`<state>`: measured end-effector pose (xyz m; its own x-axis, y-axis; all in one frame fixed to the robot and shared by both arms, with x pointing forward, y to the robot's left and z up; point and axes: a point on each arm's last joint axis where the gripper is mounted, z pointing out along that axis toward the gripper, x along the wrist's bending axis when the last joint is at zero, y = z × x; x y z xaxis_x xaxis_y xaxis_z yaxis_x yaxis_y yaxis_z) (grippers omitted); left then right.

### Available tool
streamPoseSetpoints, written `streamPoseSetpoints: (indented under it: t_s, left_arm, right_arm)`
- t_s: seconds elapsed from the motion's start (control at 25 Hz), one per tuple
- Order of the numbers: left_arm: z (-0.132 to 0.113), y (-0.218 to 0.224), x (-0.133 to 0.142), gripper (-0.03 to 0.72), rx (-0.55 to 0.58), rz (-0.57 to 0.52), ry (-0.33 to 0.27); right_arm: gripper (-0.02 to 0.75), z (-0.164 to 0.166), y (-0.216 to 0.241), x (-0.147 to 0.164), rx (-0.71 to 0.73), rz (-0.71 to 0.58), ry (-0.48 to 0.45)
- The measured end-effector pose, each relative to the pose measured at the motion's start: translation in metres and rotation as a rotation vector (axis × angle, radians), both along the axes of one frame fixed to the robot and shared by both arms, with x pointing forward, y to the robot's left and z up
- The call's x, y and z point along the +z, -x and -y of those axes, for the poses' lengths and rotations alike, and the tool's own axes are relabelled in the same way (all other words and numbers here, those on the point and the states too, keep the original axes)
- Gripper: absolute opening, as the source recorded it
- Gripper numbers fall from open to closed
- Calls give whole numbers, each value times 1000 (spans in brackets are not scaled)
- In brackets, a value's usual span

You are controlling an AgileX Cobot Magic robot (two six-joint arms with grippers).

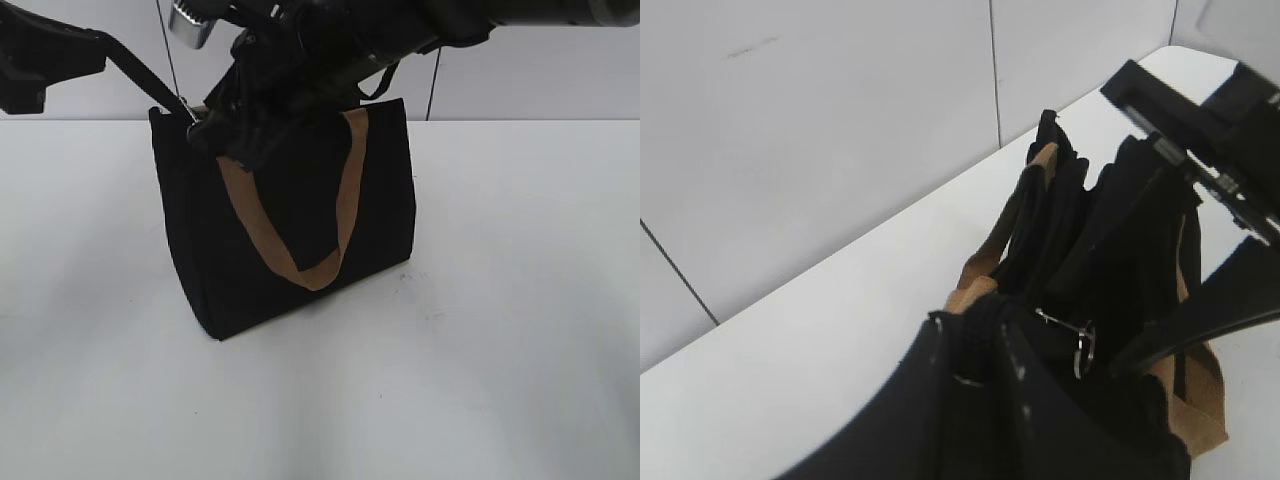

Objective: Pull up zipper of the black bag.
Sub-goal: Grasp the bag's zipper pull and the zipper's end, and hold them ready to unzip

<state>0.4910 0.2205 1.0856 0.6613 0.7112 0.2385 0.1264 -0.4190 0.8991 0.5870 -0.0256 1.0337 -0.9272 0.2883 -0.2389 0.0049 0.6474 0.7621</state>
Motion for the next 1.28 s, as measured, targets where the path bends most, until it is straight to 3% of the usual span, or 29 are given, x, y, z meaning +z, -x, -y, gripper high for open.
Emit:
streamPoseSetpoints:
  t_s: [0.72, 0.92, 1.08, 1.28]
  left_arm:
    - [1, 1, 0, 72, -11, -4, 10]
    - [1, 1, 0, 72, -11, -4, 8]
    - [1, 1, -1, 72, -25, 1, -31]
    - [-1, 2, -5, 72, -45, 5, -100]
  right_arm:
    - [241, -2, -2, -9, 34, 12, 21]
    - [115, -2, -1, -9, 39, 11, 23]
    - [0, -2, 0, -9, 45, 6, 22]
    - [-1, -2, 1, -6, 49, 6, 20]
